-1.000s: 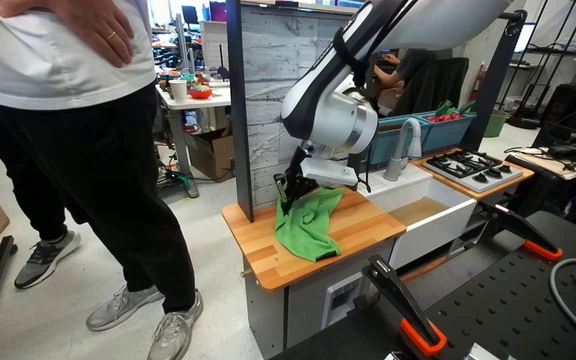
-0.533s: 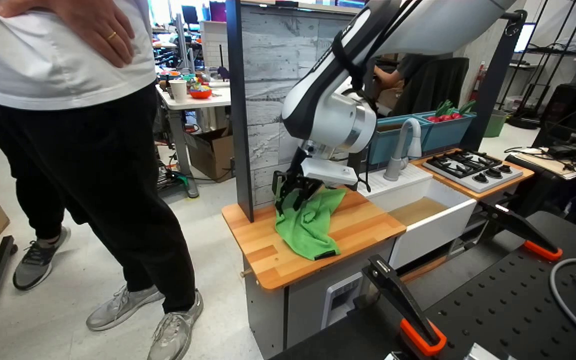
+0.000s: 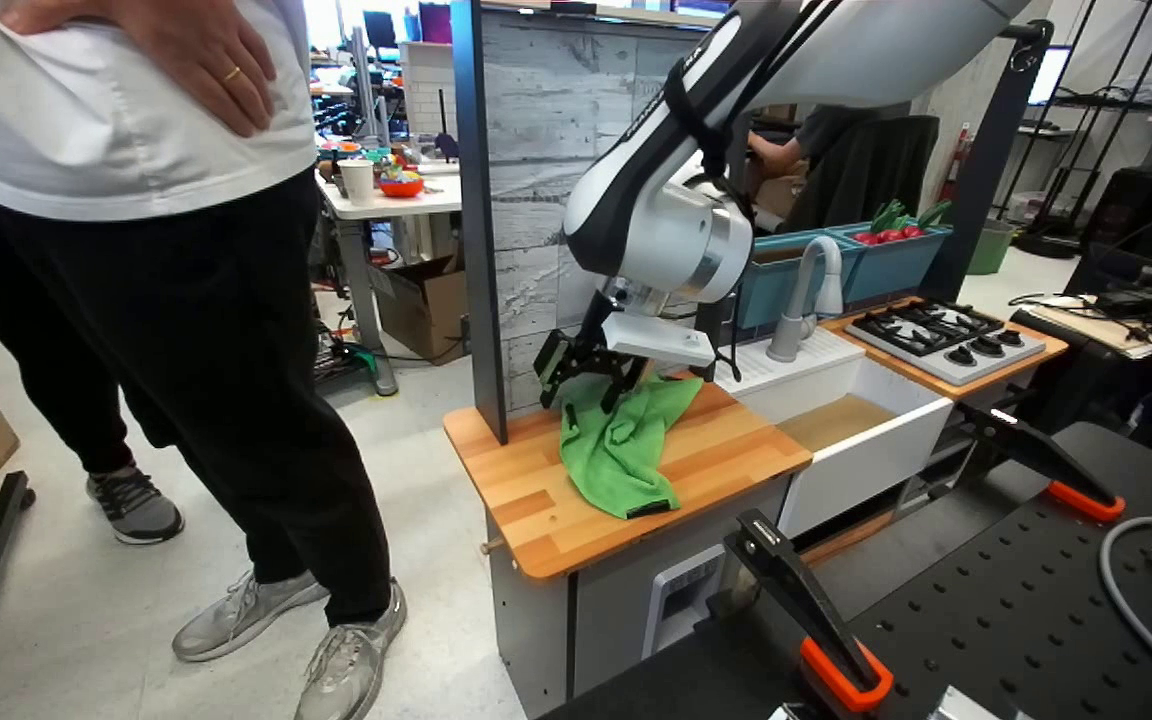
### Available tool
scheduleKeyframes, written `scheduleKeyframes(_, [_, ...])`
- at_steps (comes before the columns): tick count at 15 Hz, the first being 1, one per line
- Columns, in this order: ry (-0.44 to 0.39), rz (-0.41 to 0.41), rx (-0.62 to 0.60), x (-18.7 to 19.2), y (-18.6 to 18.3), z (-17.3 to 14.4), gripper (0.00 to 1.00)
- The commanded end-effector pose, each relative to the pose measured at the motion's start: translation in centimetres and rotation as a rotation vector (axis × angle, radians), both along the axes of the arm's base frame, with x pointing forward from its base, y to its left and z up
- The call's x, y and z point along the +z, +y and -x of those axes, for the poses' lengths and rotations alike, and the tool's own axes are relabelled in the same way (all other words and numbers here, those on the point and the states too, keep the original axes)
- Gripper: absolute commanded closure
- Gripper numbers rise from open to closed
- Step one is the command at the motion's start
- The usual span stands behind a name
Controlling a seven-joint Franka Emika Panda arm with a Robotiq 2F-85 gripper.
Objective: Unfold the green cloth
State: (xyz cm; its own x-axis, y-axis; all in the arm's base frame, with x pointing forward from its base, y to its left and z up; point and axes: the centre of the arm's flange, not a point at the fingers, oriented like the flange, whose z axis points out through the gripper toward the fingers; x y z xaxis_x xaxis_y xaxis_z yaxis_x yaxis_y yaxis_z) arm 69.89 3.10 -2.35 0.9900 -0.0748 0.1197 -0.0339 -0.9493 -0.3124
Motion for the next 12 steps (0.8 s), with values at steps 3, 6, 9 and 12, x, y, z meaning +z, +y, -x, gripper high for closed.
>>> scheduleKeyframes(3, [-0.008, 0.017, 0.003, 2.7, -0.8, 1.8, 0.00])
scheduleKeyframes(6, [-0.009, 0.033, 0.012, 4.1, -1.6, 3.7, 0.00])
scheduleKeyframes(9, [0.014, 0.048, 0.029, 5.2, -2.2, 6.2, 0.00])
scheduleKeyframes(12, [0.028, 0.060, 0.065, 6.2, -3.1, 9.4, 0.00])
